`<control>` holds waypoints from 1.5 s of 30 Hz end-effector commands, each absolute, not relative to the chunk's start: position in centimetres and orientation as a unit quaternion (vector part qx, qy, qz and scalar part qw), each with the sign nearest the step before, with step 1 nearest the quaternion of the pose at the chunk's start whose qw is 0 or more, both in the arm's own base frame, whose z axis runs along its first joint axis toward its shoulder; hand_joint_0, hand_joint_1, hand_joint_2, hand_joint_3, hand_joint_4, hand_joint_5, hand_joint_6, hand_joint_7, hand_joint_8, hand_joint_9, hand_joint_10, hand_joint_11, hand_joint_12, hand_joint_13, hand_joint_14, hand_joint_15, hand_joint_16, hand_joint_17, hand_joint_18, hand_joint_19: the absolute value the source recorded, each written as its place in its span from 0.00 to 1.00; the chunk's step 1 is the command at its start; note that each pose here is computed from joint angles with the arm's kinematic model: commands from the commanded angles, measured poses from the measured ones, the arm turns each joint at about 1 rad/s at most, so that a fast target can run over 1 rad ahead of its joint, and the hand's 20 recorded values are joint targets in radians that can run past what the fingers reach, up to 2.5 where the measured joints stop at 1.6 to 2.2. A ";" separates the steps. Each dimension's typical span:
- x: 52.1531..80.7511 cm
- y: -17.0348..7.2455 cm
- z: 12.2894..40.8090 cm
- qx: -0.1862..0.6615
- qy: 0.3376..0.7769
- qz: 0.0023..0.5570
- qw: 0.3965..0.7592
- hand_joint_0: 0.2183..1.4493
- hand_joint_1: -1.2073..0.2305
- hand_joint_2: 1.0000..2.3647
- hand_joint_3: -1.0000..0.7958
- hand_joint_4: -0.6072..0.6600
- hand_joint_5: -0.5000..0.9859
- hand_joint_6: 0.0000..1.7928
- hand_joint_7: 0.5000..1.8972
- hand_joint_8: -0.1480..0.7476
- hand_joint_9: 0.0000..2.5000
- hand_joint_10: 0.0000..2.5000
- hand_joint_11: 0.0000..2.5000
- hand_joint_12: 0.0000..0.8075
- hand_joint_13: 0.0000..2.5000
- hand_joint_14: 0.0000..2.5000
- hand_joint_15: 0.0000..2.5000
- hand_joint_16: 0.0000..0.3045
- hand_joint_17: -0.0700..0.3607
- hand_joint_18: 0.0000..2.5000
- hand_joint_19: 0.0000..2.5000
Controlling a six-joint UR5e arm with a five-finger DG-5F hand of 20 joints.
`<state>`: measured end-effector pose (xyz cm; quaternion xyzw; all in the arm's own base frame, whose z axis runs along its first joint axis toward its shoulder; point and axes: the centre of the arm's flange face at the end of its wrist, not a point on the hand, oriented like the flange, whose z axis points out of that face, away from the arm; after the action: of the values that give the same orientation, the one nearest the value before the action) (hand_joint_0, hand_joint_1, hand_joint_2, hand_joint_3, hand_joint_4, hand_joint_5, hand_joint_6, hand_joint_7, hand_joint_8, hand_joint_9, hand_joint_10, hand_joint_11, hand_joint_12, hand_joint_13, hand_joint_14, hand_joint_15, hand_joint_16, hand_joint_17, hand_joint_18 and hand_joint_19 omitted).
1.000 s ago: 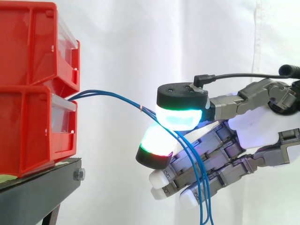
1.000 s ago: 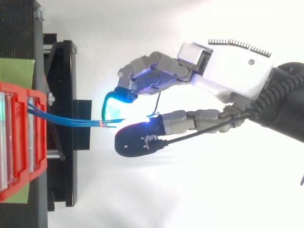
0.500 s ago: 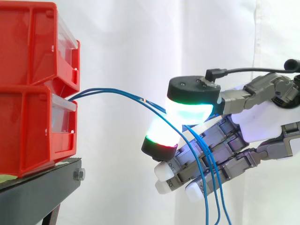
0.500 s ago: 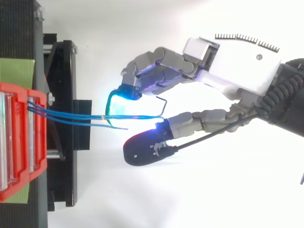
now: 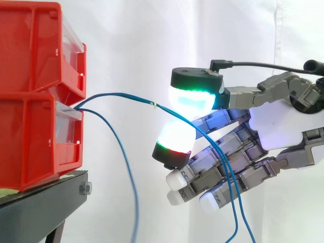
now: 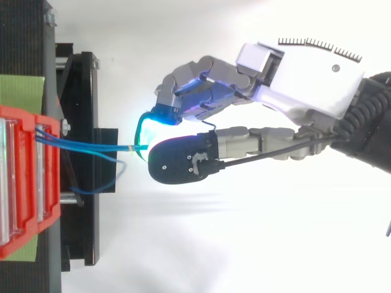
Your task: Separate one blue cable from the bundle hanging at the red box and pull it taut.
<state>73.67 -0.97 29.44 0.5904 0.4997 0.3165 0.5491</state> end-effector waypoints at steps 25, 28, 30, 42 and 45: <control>73.6 -0.9 29.6 0.592 0.501 0.314 0.548 0.36 0.39 0.00 0.30 0.59 0.17 0.49 0.31 0.50 0.34 0.01 0.35 0.28 0.17 0.00 0.04 0.10 0.33 0.22 0.16; 73.6 -1.0 29.6 0.592 0.500 0.314 0.548 0.36 0.39 0.00 0.30 0.59 0.17 0.49 0.31 0.50 0.35 0.01 0.39 0.28 0.18 0.00 0.05 0.10 0.33 0.22 0.15; 73.6 -1.1 29.6 0.593 0.500 0.313 0.549 0.36 0.39 0.00 0.29 0.60 0.17 0.49 0.30 0.50 0.36 0.01 0.42 0.27 0.19 0.00 0.07 0.10 0.33 0.23 0.16; 73.6 -1.1 29.6 0.593 0.500 0.313 0.549 0.37 0.38 0.00 0.28 0.60 0.17 0.48 0.30 0.49 0.37 0.01 0.47 0.26 0.24 0.00 0.14 0.10 0.33 0.24 0.18; 73.6 -1.1 29.6 0.593 0.500 0.313 0.549 0.37 0.38 0.00 0.29 0.60 0.17 0.48 0.30 0.49 0.37 0.01 0.47 0.26 0.24 0.00 0.14 0.10 0.33 0.24 0.18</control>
<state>73.62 -1.03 29.60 0.5924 0.4996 0.3136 0.5487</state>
